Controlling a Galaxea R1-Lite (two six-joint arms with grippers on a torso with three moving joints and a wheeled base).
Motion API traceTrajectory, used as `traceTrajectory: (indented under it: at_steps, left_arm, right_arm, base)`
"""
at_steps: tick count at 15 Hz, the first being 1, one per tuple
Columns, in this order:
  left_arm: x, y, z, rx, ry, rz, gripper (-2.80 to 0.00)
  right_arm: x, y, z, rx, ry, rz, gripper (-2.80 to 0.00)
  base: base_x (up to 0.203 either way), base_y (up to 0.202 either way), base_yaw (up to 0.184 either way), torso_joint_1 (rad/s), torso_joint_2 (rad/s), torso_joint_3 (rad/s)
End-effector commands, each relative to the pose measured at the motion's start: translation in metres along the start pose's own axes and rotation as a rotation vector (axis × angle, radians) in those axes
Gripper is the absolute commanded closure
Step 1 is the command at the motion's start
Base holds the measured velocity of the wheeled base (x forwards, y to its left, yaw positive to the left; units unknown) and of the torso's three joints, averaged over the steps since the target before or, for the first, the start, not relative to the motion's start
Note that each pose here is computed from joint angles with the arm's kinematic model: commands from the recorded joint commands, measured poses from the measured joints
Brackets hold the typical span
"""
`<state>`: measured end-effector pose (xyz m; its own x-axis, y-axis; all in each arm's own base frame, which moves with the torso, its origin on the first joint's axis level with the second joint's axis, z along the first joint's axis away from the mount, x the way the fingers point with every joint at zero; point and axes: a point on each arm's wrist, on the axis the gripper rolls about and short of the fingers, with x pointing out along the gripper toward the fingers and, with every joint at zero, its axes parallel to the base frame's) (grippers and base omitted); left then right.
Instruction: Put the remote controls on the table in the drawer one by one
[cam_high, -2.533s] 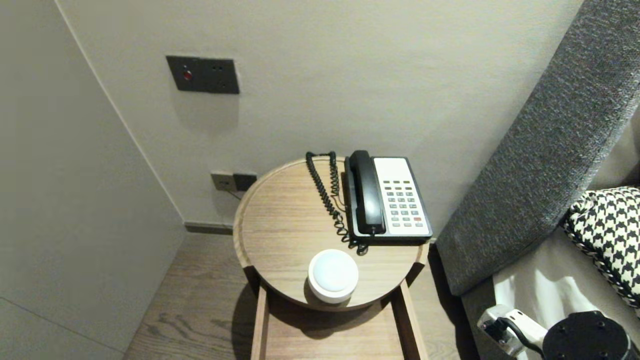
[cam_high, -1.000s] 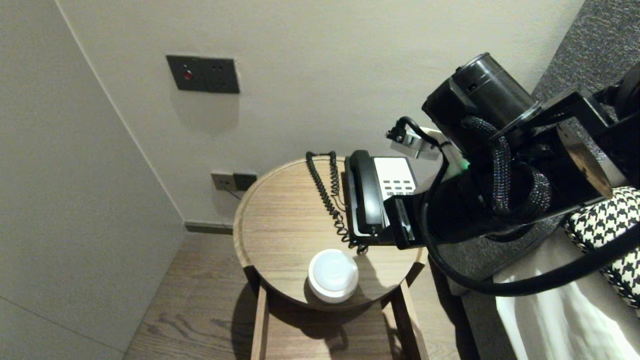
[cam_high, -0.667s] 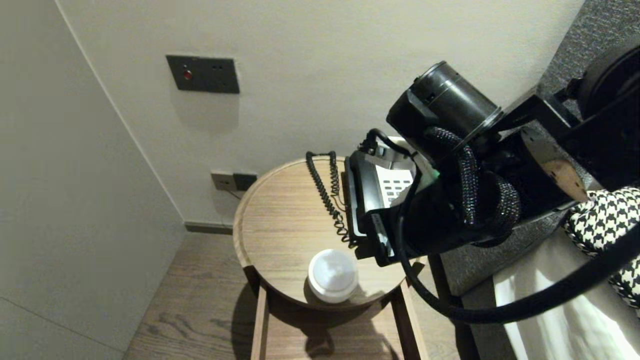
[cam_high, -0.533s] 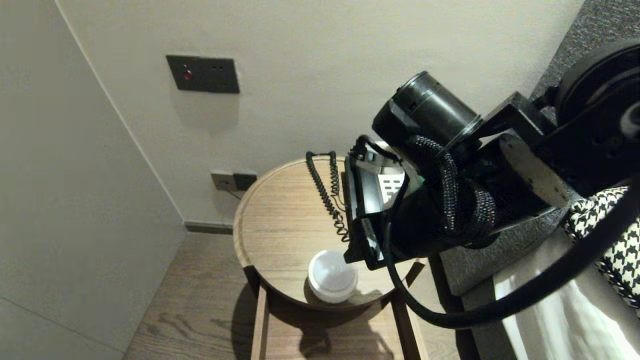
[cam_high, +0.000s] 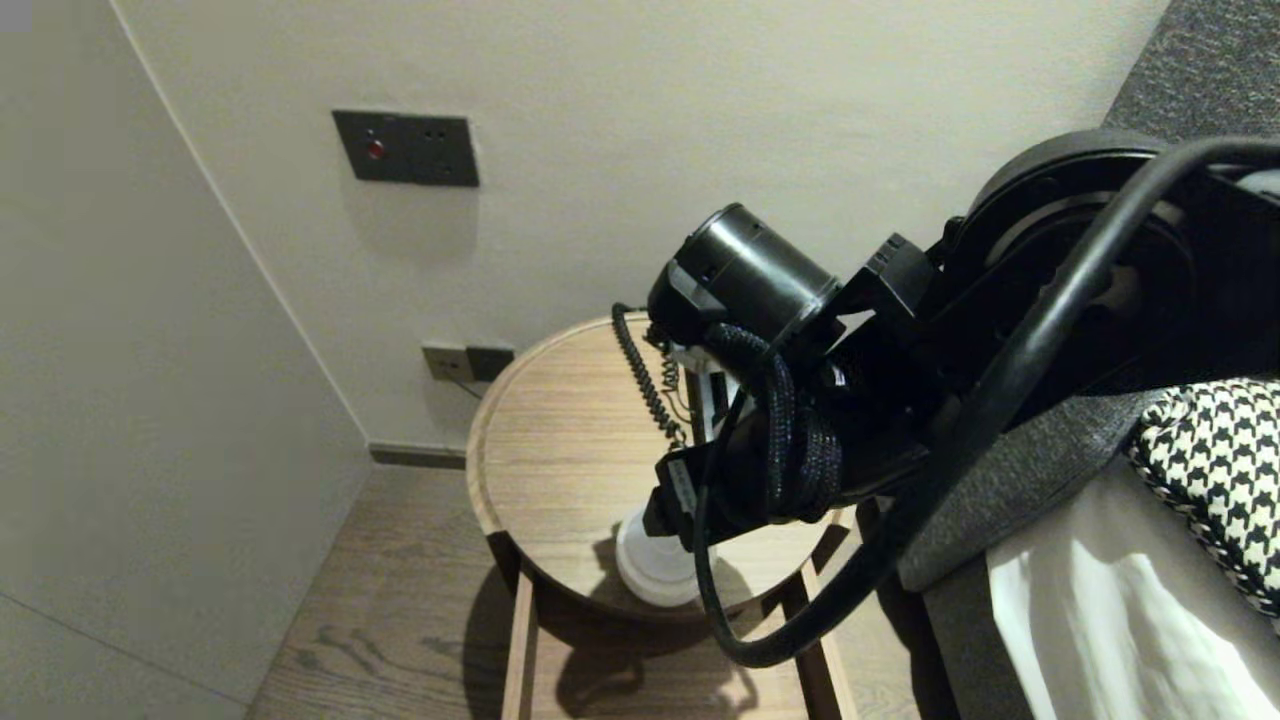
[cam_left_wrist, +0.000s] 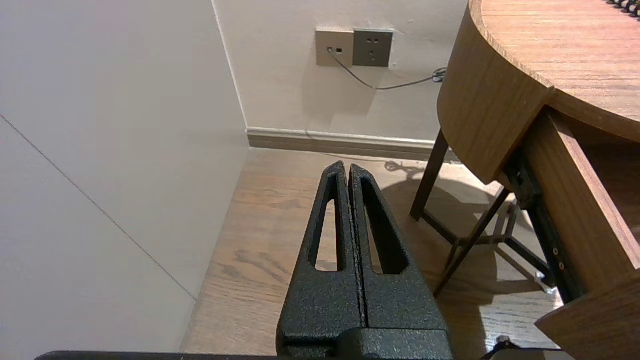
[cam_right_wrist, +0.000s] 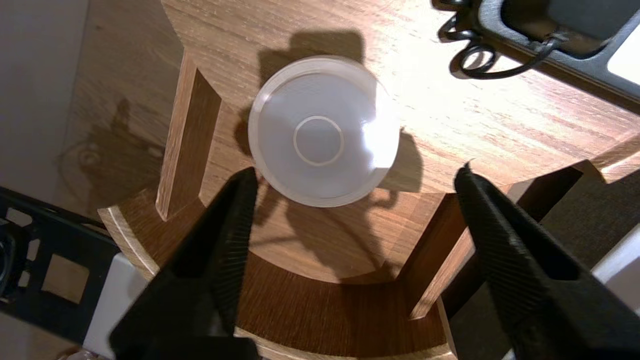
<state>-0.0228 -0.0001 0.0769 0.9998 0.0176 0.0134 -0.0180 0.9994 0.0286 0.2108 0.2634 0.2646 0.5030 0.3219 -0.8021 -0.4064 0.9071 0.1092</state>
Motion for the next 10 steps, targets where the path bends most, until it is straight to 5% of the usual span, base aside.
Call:
traceTrajectory:
  at_steps: [1,10]
  left_arm:
    - [0.000,0.000,0.000,0.000,-0.002,0.001,0.00]
    - [0.000,0.000,0.000,0.000,-0.002,0.001,0.00]
  right_arm:
    - [0.005,0.001,-0.001,-0.003,0.015,-0.010,-2.80]
    - [0.016,0.003,-0.003,-0.044,0.036,-0.040,-2.80]
  base:
    - [0.000,0.000,0.000,0.000,0.00,0.000]
    - [0.000,0.000,0.000,0.000,0.00,0.000]
